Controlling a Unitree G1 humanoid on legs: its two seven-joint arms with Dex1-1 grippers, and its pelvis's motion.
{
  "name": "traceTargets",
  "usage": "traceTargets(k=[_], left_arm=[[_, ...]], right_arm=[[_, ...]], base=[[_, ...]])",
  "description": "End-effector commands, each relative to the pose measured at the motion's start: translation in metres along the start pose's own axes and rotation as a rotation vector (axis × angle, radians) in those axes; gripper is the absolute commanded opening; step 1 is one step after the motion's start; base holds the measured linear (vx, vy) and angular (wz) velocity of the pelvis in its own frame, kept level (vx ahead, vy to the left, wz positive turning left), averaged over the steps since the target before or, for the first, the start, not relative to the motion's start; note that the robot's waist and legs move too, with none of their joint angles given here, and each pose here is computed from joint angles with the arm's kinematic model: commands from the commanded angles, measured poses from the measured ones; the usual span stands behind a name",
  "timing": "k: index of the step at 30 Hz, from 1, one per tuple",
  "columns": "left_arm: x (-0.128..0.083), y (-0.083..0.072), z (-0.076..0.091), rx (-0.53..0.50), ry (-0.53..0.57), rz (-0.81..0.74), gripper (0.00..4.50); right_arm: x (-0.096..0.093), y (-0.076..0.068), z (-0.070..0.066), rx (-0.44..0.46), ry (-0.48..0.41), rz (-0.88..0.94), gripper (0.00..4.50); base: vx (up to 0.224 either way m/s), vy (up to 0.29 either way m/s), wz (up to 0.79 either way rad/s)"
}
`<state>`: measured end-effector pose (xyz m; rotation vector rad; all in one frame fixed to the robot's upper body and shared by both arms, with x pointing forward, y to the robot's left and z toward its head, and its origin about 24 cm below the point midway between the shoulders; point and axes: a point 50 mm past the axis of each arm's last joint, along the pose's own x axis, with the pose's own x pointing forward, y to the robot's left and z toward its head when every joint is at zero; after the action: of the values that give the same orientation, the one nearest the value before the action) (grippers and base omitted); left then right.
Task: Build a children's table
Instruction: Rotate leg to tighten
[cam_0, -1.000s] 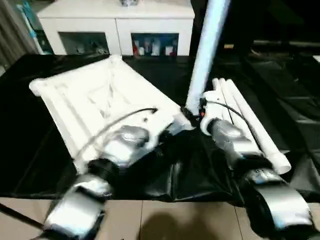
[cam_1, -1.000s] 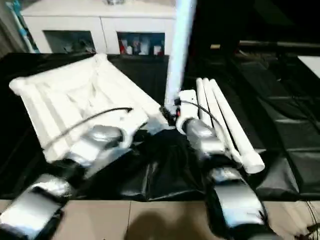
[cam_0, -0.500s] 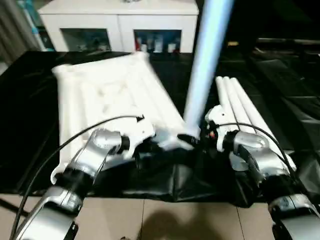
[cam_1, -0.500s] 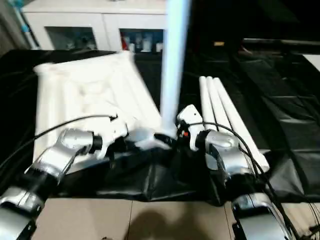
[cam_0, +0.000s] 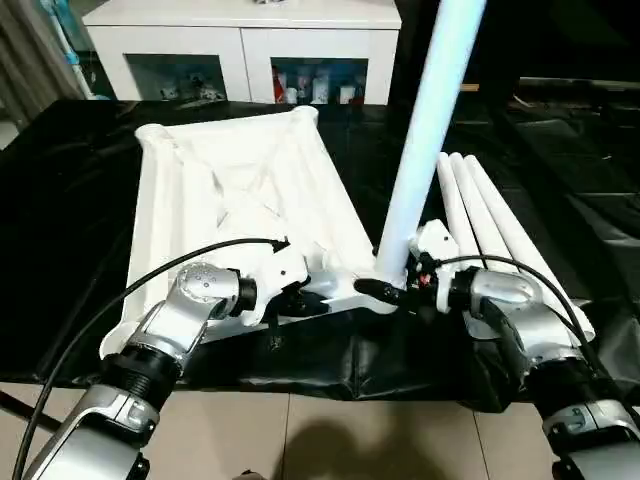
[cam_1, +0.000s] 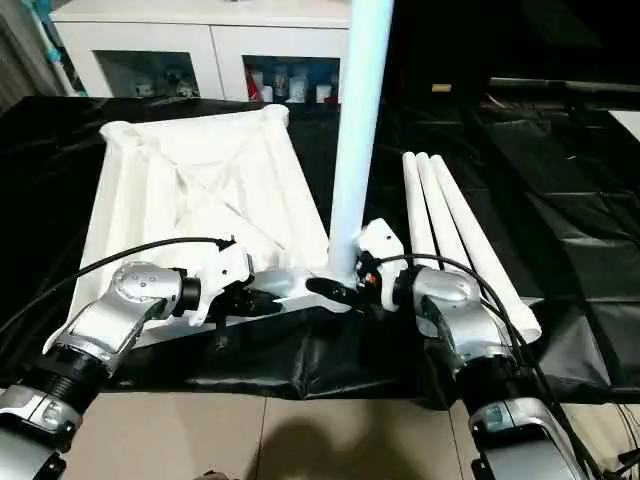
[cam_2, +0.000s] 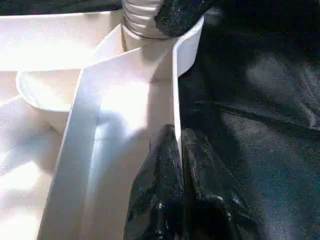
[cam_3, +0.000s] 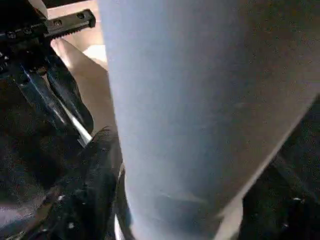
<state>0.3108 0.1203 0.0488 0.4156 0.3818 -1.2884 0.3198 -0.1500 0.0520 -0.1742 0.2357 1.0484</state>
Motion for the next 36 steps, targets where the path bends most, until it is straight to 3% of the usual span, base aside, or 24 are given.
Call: traceTargets(k=[1,11,15,20,23,25,28,29,36], left_arm=[[0.001,-0.003,-0.001,-0.007,-0.032,-0.004,0.00],[-0.002,-0.001,-0.004,-0.006,-0.017,0.008,0.00],[-0.002,0.001,-0.006,-0.034,-0.019,0.042,0.00],[0.009,0.011,-0.007,-0.107,0.010,0.202,0.00],[0.014,0.014,-0.006,-0.127,0.027,0.240,0.00],[0.023,0.025,-0.002,-0.200,0.058,0.379,0.00],[0.031,0.034,0.003,-0.254,0.103,0.504,0.00],[0.036,0.037,0.008,-0.262,0.107,0.547,0.00],[0.047,0.040,0.020,-0.254,0.091,0.579,0.00]], right_arm=[[-0.001,0.002,0.001,-0.015,0.013,0.020,2.85],[-0.002,0.004,-0.008,-0.002,0.043,0.015,2.67],[0.001,0.003,-0.015,0.092,0.016,-0.048,2.67],[0.014,-0.002,-0.031,0.255,0.015,-0.284,2.67],[0.021,-0.001,-0.034,0.274,0.029,-0.338,2.67],[0.037,0.000,-0.036,0.303,0.071,-0.457,2.67],[0.051,0.001,-0.036,0.314,0.123,-0.572,2.67],[0.060,0.000,-0.032,0.365,0.126,-0.643,2.67],[0.085,0.000,-0.008,0.459,0.069,-0.731,2.66]], base=[[0.000,0.000,0.00],[0.000,0.000,0.00],[0.000,0.000,0.00],[0.000,0.000,0.00],[0.000,0.000,0.00],[0.000,0.000,0.00],[0.000,0.000,0.00],[0.000,0.000,0.00],[0.000,0.000,0.00]])
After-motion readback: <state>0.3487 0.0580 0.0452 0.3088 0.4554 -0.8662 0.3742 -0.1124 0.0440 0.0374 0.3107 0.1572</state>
